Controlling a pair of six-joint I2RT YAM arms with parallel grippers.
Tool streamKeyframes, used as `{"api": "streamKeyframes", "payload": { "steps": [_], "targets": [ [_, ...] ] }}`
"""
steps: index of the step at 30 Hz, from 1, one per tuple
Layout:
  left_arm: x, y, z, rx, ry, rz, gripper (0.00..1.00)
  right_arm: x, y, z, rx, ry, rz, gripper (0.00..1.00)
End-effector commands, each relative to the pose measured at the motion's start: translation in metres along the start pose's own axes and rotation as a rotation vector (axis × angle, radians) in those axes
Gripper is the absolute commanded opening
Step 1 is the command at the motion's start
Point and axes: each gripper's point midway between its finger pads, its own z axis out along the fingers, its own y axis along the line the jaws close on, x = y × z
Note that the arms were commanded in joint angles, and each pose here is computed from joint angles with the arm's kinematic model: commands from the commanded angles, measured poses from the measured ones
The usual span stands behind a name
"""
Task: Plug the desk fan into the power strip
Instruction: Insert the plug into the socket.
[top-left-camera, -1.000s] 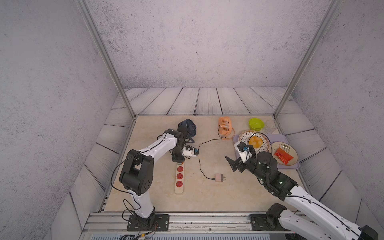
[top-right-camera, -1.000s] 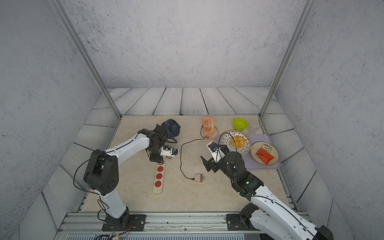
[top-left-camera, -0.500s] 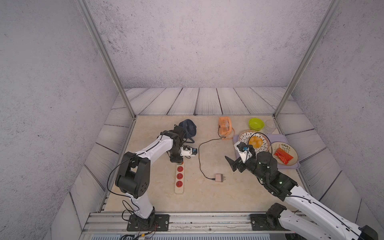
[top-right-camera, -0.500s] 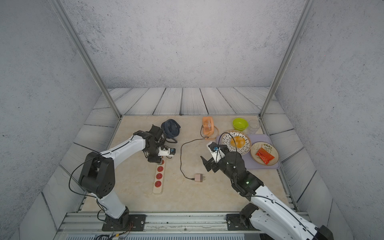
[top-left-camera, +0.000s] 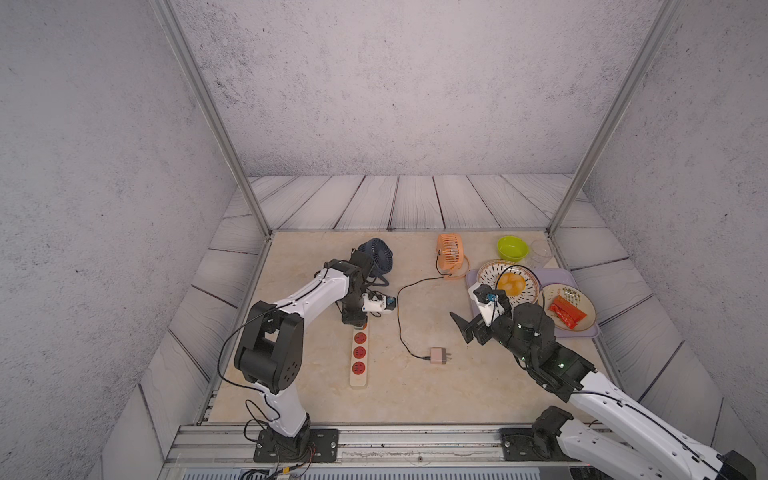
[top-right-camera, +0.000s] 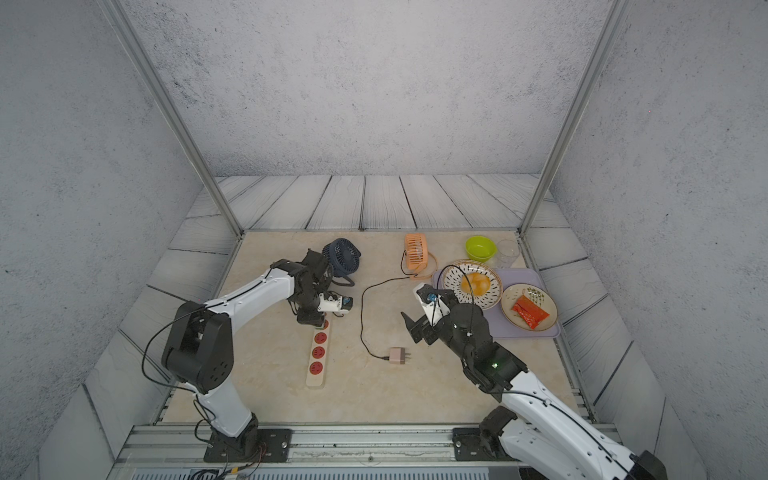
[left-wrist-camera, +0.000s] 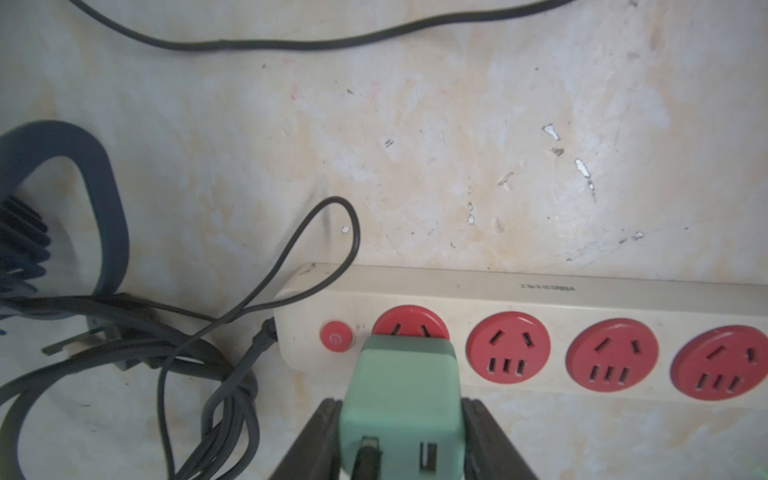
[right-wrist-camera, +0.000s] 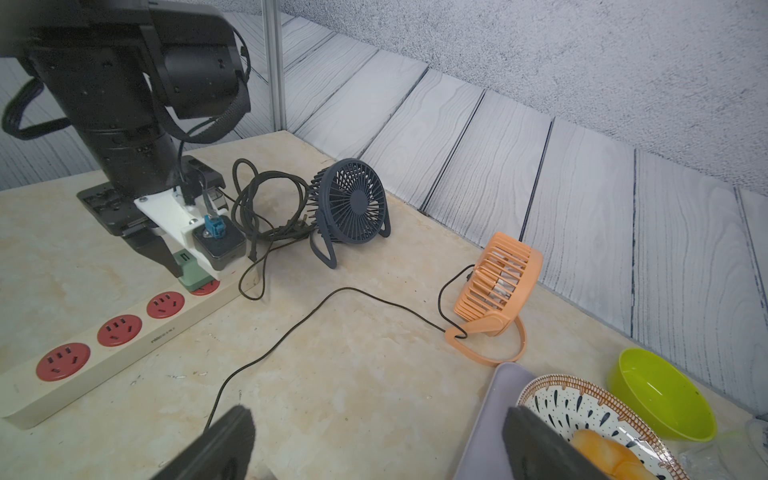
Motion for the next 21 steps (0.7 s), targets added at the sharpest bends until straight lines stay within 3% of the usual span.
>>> {"api": "streamKeyframes", "payload": {
  "steps": [1,13,21],
  "targets": [
    [0.0268,-0.0467,0.0599,0.203,0.113,-0.025,0.00,-0.0031,0.0007,-0.0008,-0.003,-0.015,0.003,0.99],
    [0.0316,-0.0445,0.0540,0.201,0.006,-0.095,0.00,-0.0039,0.0005,-0.0015,-0.003,-0.015,0.001,0.99],
    [0.0292,-0.0417,0.0582,0.207,0.050,-0.076,0.00,-0.0042,-0.0001,-0.0026,0.000,-0.017,0.001,0.99]
  ]
}}
